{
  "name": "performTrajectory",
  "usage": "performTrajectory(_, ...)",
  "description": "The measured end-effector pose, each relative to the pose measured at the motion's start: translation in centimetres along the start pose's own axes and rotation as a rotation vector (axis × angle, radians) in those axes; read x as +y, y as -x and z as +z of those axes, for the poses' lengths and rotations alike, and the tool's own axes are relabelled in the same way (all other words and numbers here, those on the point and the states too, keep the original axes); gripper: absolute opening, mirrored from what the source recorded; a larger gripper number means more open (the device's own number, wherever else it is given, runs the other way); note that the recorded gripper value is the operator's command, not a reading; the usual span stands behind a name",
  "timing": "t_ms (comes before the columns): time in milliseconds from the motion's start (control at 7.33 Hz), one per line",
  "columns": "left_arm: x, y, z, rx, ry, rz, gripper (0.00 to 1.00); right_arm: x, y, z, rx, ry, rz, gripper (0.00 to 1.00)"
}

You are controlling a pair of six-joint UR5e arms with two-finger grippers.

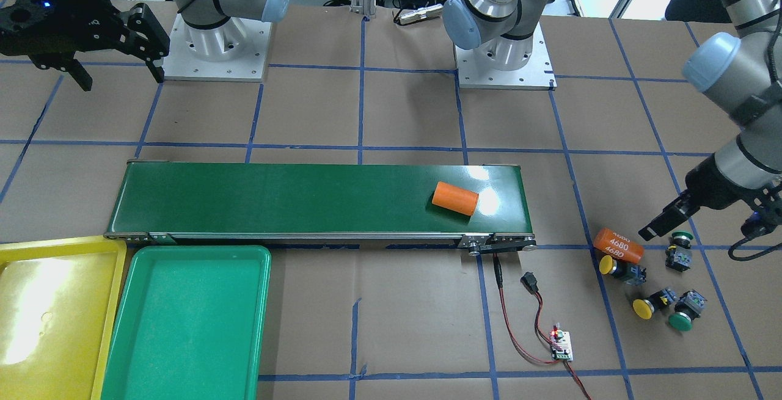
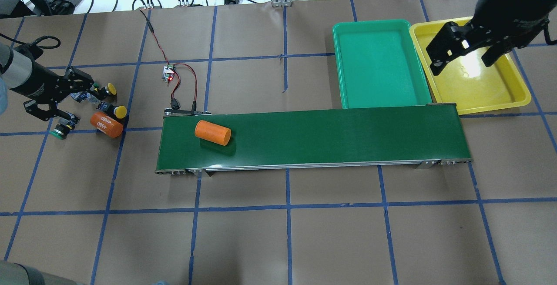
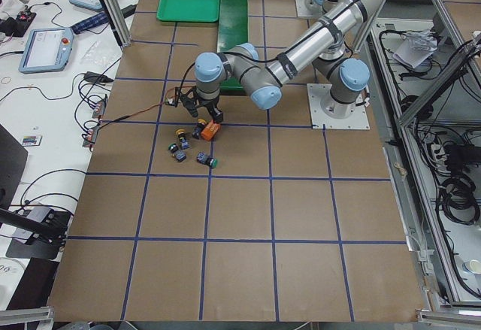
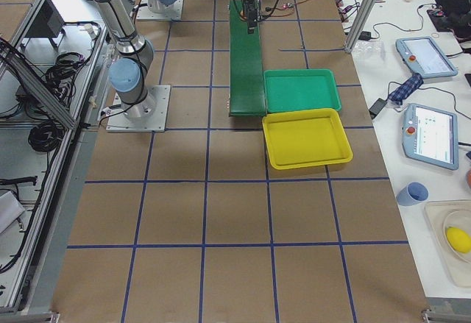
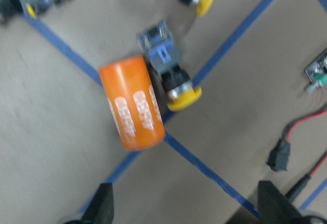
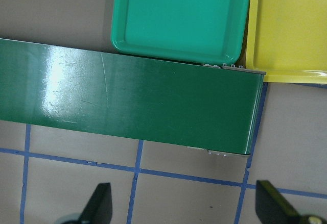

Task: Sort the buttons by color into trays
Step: 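Grasp a green-capped button with left gripper while right gripper moves over belt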

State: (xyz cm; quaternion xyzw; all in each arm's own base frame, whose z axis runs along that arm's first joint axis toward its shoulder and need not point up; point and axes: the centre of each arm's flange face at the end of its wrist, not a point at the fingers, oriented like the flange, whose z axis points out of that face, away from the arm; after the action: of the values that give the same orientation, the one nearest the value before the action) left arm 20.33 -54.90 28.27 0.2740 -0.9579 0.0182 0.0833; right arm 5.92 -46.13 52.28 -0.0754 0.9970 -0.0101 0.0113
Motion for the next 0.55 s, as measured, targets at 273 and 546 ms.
performTrajectory(273,-2.9,7.3,1.1,-0.056,0.022,0.212,1.00,0.1,-1.1,1.1,-0.006,0.026,0.002,1.00)
performTrajectory(546,-5.6,10.1,2.1,-0.087,0.050,0.447,1.00,-1.0,-1.5,5.3,-0.029,0.073,-0.038,1.00)
